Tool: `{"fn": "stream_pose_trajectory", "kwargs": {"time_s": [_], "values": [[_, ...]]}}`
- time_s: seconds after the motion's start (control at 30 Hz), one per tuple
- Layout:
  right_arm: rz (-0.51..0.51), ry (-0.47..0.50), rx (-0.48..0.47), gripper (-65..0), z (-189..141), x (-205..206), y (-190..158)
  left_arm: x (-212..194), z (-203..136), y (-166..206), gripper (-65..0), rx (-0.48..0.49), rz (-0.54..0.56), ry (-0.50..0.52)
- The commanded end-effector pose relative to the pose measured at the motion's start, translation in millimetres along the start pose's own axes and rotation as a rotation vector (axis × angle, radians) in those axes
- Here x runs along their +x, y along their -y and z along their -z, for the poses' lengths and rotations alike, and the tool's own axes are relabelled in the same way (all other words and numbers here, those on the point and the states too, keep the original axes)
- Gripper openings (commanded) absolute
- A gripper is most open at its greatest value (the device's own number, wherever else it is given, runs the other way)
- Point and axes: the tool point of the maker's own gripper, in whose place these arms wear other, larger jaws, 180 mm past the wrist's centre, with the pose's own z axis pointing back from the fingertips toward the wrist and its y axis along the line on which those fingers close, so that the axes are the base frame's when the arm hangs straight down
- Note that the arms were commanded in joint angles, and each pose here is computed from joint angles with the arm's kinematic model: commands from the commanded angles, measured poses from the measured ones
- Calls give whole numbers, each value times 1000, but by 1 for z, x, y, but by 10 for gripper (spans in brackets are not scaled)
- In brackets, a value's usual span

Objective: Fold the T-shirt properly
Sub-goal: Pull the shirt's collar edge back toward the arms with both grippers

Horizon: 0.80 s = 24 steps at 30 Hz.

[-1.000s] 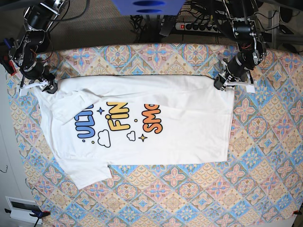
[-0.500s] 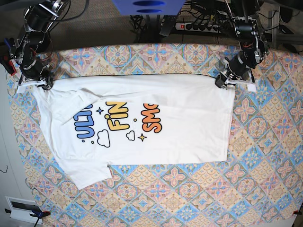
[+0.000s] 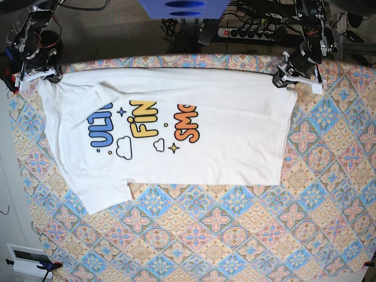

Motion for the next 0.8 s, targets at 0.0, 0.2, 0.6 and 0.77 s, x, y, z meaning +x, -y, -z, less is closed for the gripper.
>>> {"fn": "stream_pose_trajectory", "kwargs": {"time_s": [0.0,0.2,0.6,0.77], "values": [[-34,30,-39,-636,-9,16,10,6,-5,-1,-650,1,14,21],[-44,14,-54,-631,-16,7,16,-5,-10,-11,-650,24,7,-1],[-78,58,-32,-433,-20,16,-2,-24,-12,-12,-429,27,3,-101],[-97,75,-38,-418,-27,22,-2,-27,-12,-14,-365,29,1,-113]]}}
